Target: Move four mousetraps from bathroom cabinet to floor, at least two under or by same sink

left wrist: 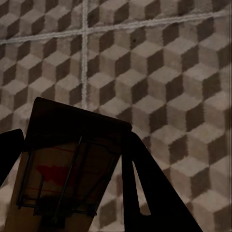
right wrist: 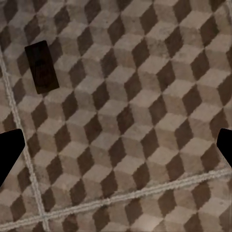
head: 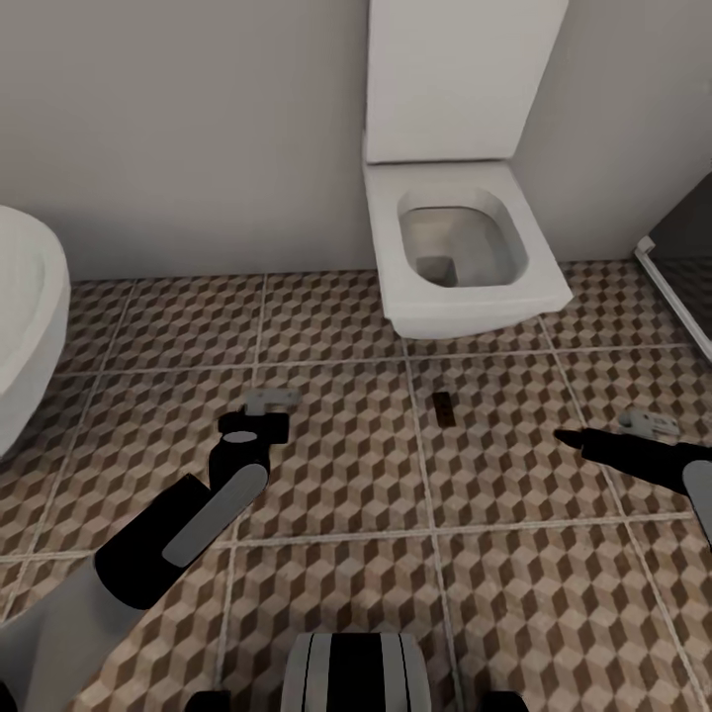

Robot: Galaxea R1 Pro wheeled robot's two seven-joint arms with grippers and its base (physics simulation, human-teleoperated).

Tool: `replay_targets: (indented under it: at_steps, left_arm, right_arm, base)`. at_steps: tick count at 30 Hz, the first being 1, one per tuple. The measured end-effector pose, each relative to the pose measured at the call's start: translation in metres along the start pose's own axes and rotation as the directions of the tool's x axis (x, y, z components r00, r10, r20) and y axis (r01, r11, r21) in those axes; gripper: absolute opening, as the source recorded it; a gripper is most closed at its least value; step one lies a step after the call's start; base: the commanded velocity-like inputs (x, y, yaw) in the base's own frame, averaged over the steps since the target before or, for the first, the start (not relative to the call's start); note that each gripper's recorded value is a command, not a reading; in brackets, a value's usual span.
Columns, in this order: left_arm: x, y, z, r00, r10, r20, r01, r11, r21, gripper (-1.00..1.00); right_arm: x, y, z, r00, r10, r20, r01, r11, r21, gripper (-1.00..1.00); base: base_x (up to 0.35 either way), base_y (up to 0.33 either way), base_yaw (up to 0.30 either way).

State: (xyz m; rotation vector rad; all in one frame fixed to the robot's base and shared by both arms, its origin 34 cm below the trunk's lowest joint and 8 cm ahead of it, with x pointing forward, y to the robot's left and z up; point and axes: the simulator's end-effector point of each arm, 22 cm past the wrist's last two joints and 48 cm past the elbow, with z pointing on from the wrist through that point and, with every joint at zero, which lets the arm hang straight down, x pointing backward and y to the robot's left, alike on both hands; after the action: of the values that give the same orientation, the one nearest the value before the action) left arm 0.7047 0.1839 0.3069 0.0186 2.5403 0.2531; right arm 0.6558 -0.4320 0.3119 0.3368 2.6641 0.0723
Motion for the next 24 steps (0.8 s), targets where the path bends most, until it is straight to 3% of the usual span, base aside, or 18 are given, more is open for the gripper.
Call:
replay_targets:
  at_steps: [12, 24]
  left_arm:
    - [0.0, -0.0021, -0.0004, 1.0, 0.001, -0.002, -0.001, 1.0, 0.005, -1.0]
    - [-0.0009, -0.0025, -0.0007, 1.0, -0.007, 0.001, 0.007, 1.0, 0.006, -1.0]
  right_arm:
    - [0.0098, 0.0114, 0.0055, 0.999, -0.038, -0.025, 0.038, 0.999, -0.006, 1.0]
    - [0.0102, 0.0101, 0.0059, 0.999, -0.042, -0.026, 0.042, 0.999, 0.002, 1.0]
  base:
    - [0.068, -0.209, 0.0]
    - [-0.059, -0.097, 0.0]
